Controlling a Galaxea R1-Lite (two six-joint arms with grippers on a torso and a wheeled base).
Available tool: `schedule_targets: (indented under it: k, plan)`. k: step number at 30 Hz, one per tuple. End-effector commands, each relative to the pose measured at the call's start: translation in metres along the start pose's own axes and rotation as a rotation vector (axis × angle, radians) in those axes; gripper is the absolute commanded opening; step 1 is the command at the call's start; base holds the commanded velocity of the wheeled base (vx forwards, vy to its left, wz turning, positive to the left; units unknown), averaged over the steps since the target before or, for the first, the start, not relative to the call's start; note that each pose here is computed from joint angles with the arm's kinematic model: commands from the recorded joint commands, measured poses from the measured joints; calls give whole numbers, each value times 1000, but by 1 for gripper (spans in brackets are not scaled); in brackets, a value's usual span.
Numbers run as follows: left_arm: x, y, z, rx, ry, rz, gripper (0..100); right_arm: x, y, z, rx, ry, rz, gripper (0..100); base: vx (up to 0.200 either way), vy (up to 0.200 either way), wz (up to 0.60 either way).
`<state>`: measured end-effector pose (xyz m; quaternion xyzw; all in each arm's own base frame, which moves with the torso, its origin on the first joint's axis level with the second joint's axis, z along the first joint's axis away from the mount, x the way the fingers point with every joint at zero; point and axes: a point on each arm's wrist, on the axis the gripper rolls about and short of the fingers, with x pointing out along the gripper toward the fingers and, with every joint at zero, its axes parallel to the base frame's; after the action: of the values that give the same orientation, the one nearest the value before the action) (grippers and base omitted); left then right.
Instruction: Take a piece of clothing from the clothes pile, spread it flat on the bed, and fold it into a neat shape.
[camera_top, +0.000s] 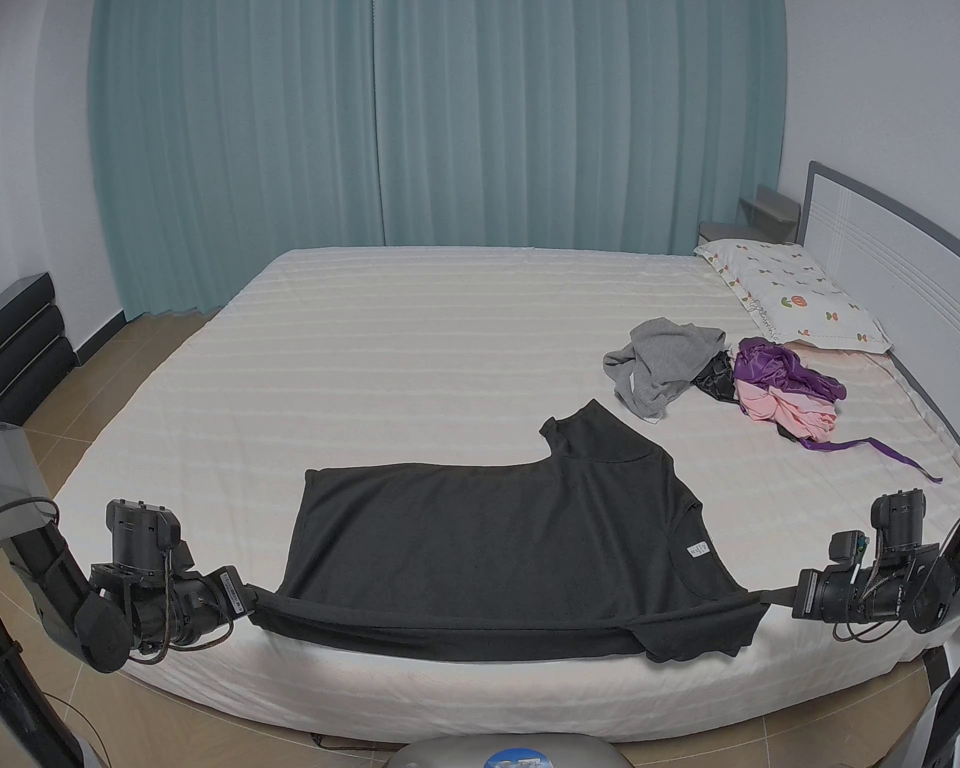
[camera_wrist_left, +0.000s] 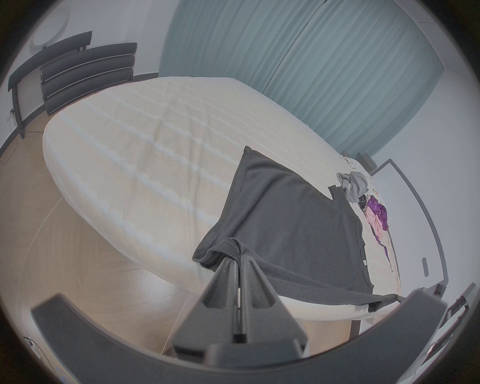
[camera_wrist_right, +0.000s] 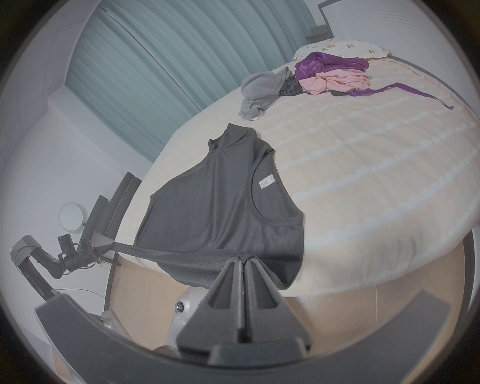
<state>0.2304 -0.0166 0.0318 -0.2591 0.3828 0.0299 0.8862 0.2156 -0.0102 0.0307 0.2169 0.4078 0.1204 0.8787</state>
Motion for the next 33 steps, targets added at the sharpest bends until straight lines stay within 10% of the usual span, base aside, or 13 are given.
schedule_targets:
  k: [1,33]
  plan:
    - [11,1,1,-6,14,10,0,6,3,7,-12,-8,13,0,0,0,0]
    - [92,-2,22,-75,22,12,0,92,-10,59,56,59,-29,0,0,0,0]
